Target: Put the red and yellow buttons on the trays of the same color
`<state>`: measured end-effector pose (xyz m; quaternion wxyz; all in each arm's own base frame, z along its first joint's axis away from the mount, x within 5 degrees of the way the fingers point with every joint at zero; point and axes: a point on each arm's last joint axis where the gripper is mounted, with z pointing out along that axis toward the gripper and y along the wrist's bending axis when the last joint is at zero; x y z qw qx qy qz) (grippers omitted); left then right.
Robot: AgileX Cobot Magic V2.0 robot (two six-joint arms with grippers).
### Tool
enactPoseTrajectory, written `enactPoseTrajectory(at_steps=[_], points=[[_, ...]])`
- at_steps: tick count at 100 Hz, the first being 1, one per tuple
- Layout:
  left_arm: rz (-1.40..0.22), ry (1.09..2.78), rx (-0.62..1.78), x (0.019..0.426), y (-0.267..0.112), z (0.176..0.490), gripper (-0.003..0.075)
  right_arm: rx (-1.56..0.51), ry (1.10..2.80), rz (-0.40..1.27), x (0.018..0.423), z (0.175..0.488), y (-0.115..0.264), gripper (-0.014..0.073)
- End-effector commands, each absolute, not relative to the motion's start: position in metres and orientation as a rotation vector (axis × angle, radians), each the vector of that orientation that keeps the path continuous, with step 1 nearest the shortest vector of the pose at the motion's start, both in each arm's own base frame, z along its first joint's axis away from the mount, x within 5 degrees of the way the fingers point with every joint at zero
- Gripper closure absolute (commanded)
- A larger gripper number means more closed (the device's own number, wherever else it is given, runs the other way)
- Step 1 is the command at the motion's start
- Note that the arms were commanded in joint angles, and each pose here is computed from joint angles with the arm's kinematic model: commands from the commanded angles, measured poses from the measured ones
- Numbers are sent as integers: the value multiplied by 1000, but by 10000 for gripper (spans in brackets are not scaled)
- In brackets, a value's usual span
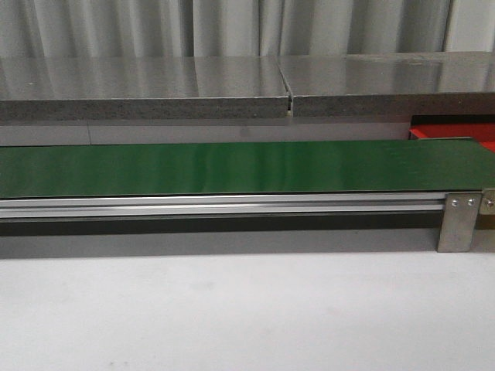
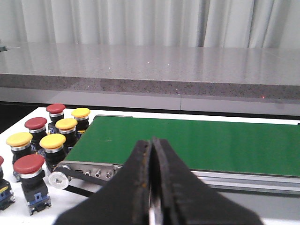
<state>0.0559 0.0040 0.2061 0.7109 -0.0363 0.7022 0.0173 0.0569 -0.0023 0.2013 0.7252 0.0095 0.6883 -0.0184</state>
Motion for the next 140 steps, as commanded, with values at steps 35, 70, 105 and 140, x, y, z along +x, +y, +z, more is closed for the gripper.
enactPoseTrajectory(at_steps=[35,70,105,140], points=[[27,1524,-101,61,5,216,739,9,1408,-52,54,215,-2,715],[24,1732,-114,105,9,251,739,9,1408,-52,54,215,-2,715],[-36,1904,-185,147,11,264,739,9,1408,-52,54,215,-2,715],[-45,1956,-172,166,11,290,230,9,1408,-52,54,215,-2,715]])
